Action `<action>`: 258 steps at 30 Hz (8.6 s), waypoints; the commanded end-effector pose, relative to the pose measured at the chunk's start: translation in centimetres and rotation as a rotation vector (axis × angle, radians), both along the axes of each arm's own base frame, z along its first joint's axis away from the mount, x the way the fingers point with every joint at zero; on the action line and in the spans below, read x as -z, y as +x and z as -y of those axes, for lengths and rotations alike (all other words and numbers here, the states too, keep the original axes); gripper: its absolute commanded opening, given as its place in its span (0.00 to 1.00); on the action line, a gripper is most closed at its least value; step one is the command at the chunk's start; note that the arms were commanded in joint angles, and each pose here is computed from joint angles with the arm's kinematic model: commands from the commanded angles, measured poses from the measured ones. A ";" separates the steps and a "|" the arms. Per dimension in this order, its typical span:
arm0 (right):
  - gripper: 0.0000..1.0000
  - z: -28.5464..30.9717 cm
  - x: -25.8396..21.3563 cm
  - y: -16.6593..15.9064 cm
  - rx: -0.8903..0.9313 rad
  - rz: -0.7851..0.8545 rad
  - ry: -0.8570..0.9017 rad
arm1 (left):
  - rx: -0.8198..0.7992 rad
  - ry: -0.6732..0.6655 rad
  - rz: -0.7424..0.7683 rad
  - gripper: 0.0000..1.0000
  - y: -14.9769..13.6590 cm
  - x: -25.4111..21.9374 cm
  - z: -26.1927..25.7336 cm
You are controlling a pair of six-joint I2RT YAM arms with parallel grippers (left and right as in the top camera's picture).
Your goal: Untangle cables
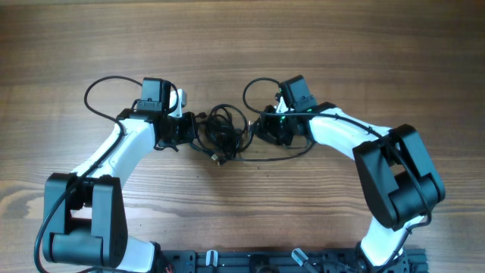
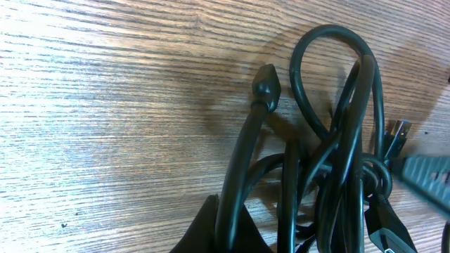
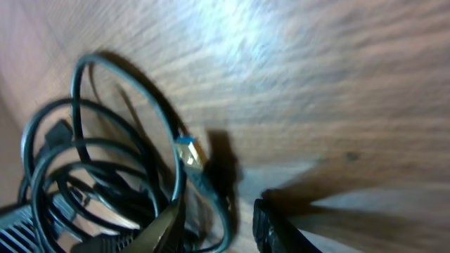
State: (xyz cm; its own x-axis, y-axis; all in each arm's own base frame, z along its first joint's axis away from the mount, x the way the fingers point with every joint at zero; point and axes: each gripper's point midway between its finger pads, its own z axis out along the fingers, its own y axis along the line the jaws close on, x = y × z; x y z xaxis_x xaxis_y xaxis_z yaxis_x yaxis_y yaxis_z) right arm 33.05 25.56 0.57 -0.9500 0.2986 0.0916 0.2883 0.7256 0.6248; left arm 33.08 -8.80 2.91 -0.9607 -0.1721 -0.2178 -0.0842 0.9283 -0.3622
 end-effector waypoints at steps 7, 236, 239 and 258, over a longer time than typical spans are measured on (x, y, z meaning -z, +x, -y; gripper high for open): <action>0.28 -4.5 -0.5 -1.7 0.010 0.003 0.070 | -0.002 0.027 -0.012 0.04 -0.3 0.9 -0.5; 0.47 -12.7 -5.1 -0.8 -0.354 0.438 0.118 | -0.231 -0.058 -0.103 0.04 -1.0 1.7 -2.4; 0.46 -13.3 -4.7 -0.4 -0.348 0.457 0.136 | -0.249 -0.063 -0.110 0.04 -1.0 1.7 -2.4; 0.38 -14.1 -1.0 2.2 -0.245 0.501 0.124 | -0.259 -0.066 -0.115 0.04 -1.0 1.8 -2.4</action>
